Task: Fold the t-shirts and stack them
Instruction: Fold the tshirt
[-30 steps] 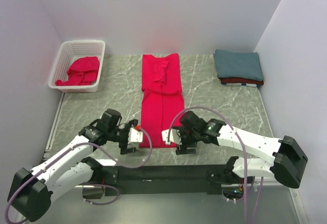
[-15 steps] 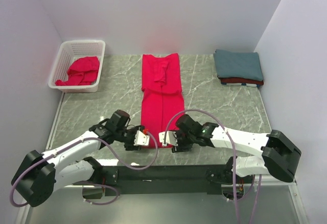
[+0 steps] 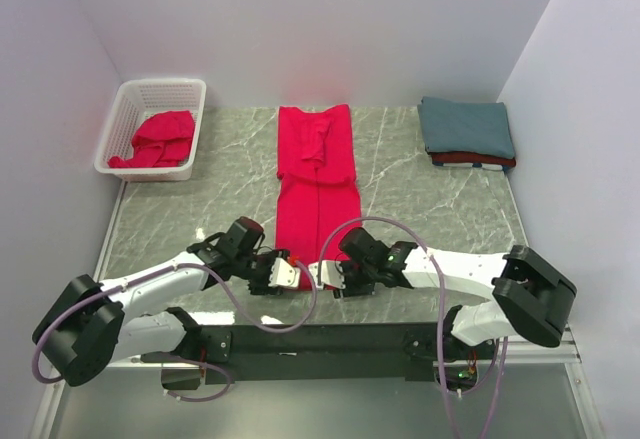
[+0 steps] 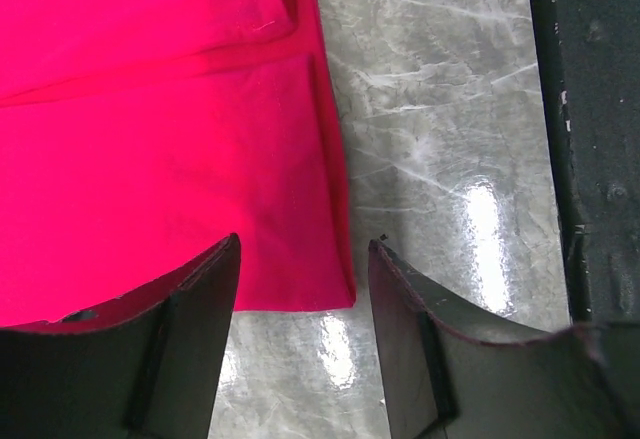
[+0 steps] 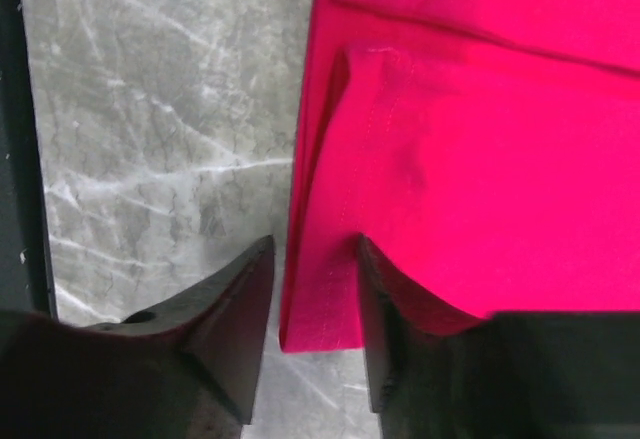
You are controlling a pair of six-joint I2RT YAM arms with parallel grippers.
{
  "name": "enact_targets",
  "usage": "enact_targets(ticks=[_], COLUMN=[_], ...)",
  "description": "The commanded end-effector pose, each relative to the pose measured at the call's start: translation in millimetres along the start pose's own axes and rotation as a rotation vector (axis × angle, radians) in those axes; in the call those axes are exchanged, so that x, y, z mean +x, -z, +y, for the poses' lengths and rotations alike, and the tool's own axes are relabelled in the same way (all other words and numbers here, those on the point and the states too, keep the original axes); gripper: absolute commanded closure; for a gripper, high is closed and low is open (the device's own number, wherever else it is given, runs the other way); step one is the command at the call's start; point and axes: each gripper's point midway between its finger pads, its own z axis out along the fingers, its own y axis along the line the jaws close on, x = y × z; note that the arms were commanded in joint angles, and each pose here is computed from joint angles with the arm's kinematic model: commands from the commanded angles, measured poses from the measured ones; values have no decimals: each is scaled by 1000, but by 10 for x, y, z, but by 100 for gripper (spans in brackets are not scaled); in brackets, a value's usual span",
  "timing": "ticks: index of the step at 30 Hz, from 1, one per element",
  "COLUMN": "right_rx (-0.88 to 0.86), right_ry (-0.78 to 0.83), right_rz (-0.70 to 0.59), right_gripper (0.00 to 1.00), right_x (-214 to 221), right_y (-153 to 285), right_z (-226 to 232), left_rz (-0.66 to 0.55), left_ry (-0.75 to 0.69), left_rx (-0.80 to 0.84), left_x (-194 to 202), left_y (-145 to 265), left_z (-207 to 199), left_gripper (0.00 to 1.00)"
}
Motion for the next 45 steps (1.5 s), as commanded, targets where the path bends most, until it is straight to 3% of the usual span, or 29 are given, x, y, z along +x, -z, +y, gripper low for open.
enact_targets(ticks=[1, 7, 16, 19, 23, 29, 37, 45], right_rx=[-22, -40, -36, -29, -20, -10, -21, -24], right_ry=[-13, -38, -37, -45, -53, -71, -74, -58], right_rz=[73, 99, 104, 106, 95, 33, -81, -155], right_gripper=[56, 74, 86, 90, 100, 100, 100, 100], right_x=[187, 250, 261, 268, 243, 76, -297, -471], right_y=[-90, -114, -124, -124, -105, 67, 373, 744], right_z=[60, 91, 82, 71, 62, 84, 257, 336], left_rz=[-25, 20, 84, 127, 160, 129, 24, -28], left_ry=[-31, -60, -36, -38, -52, -95, -95, -102], left_rx=[-15, 24, -6, 5, 76, 131, 176, 232], left_x=[-127, -117, -34, 73, 167, -5, -485, -720], left_y=[-13, -83, -208, -241, -241, -175, 39, 373], left_z=[86, -21, 34, 0, -155, -322, -506, -679], left_gripper=[41, 48, 50, 55, 74, 99, 99, 100])
